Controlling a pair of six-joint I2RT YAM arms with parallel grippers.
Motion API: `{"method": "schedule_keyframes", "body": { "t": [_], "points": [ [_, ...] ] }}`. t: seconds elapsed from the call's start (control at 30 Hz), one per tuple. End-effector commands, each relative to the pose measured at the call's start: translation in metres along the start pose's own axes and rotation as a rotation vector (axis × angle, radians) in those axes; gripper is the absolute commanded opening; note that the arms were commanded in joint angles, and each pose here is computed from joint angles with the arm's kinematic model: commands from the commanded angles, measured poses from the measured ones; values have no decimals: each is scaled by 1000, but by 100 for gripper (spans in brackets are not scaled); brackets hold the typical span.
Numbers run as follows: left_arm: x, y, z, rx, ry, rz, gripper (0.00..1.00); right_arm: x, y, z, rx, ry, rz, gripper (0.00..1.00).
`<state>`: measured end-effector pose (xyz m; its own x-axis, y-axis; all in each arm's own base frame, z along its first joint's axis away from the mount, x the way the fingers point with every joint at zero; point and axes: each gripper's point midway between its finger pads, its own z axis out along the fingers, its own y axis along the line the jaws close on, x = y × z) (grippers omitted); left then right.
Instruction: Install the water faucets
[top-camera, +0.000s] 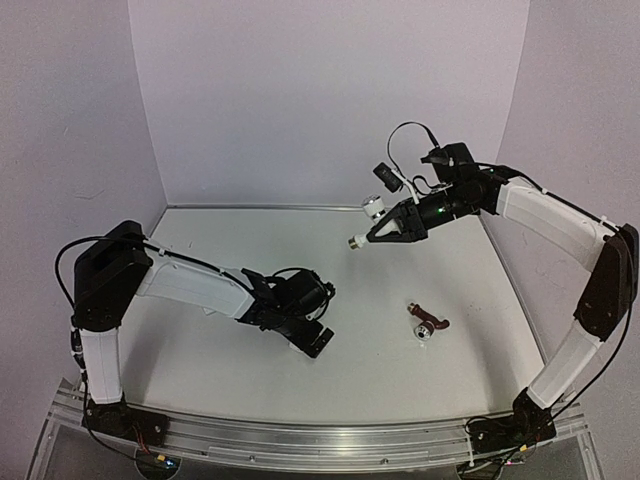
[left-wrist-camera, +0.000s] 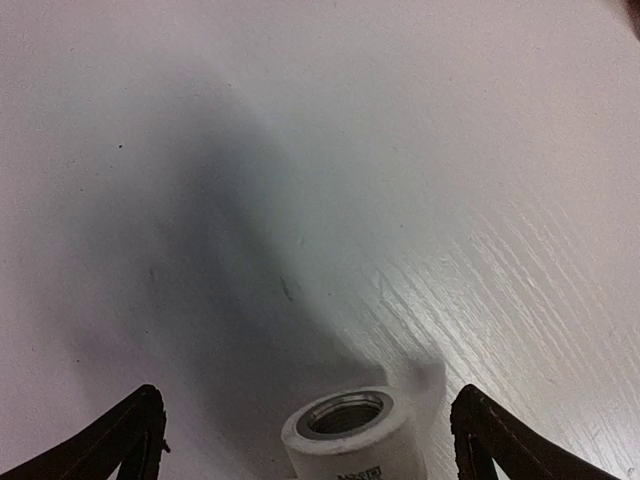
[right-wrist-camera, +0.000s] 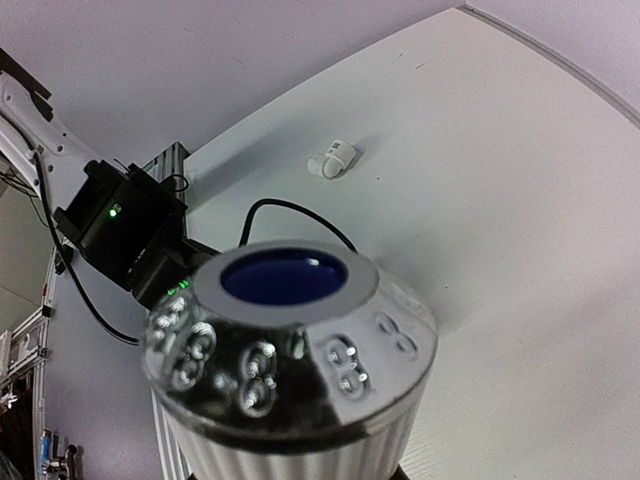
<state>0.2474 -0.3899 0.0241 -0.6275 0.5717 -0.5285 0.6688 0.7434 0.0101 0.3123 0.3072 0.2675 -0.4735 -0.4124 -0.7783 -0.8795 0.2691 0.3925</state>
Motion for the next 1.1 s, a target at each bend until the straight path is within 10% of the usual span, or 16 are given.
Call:
{"method": "schedule_keyframes", "body": {
  "t": [0.0, 0.63, 1.07],
  "points": [
    [-4, 20, -2, -111, 43, -27, 100, -19, 16, -15, -18, -63, -50, 0],
    [-1, 81, -23, -93, 72, -420, 84, -20, 17, -13, -33, -64, -37, 0],
    [-15, 42, -40, -14, 62, -479, 100, -20, 23, -17, -40, -72, -49, 0]
  ]
}}
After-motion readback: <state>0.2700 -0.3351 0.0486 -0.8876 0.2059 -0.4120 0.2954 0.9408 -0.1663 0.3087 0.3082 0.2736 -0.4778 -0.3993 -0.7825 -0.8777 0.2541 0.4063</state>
